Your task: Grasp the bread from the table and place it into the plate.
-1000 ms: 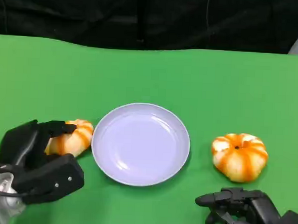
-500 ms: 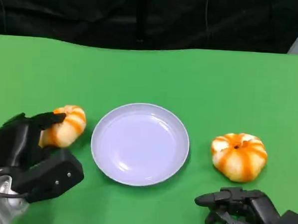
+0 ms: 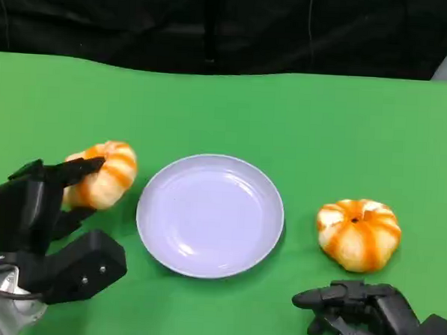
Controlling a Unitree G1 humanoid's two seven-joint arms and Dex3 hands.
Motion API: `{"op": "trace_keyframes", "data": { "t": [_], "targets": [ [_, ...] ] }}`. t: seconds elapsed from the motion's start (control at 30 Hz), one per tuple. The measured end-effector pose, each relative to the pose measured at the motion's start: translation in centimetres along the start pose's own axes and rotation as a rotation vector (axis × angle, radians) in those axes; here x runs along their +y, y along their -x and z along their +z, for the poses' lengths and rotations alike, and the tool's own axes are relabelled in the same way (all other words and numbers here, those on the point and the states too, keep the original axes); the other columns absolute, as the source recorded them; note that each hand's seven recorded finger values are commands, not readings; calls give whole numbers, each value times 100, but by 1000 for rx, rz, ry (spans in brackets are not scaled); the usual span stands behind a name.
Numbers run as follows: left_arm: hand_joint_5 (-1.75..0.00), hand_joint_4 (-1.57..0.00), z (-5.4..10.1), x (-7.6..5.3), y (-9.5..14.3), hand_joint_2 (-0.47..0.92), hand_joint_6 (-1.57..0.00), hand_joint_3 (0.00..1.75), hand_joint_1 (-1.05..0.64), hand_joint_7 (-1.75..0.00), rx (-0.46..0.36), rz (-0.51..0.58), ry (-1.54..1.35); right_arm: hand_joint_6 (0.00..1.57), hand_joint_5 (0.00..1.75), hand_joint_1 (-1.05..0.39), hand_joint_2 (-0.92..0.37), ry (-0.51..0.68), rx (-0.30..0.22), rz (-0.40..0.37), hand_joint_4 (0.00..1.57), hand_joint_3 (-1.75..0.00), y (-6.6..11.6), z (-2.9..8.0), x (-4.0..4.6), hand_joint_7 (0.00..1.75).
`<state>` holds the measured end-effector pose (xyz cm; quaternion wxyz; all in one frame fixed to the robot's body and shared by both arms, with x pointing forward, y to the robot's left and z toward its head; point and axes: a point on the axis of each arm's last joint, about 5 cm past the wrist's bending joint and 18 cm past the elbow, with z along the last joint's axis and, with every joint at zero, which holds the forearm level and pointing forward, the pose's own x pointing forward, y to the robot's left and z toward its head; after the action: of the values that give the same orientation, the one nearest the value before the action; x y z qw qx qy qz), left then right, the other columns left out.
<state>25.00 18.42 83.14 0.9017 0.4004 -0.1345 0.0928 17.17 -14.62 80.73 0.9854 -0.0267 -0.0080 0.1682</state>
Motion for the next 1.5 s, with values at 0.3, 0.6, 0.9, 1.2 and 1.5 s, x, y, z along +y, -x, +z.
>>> {"op": "trace_keyframes", "data": {
  "t": [0.3, 0.6, 0.9, 1.2, 1.5],
  "targets": [
    [-77, -89, 79, -40, 51, 87, -130, 0, -3, -1, -112, -10, 62, 120, 116, -6, -92, 0, 0, 0, 81, -38, 0, 0, 0, 13],
    [-64, -93, 179, -112, 112, 88, -129, 1, -3, 0, -172, -16, 130, 120, 116, -6, -92, 1, -1, 0, 81, -38, -1, 1, 2, 13],
    [-57, -96, 296, -210, 155, 87, -129, 0, 0, 0, -242, -61, 156, 121, 118, -7, -92, 2, -1, -2, 82, -37, -1, 1, 4, 13],
    [-55, -100, 370, -287, 189, 88, -130, 1, -3, 0, -279, -106, 169, 121, 119, -6, -92, 2, -2, -1, 82, -37, -3, 2, 11, 13],
    [-53, -100, 404, -326, 210, 89, -130, 0, -1, 0, -304, -138, 174, 121, 122, -7, -92, 2, -1, 1, 82, -37, -7, 4, 16, 14]
  ]
}}
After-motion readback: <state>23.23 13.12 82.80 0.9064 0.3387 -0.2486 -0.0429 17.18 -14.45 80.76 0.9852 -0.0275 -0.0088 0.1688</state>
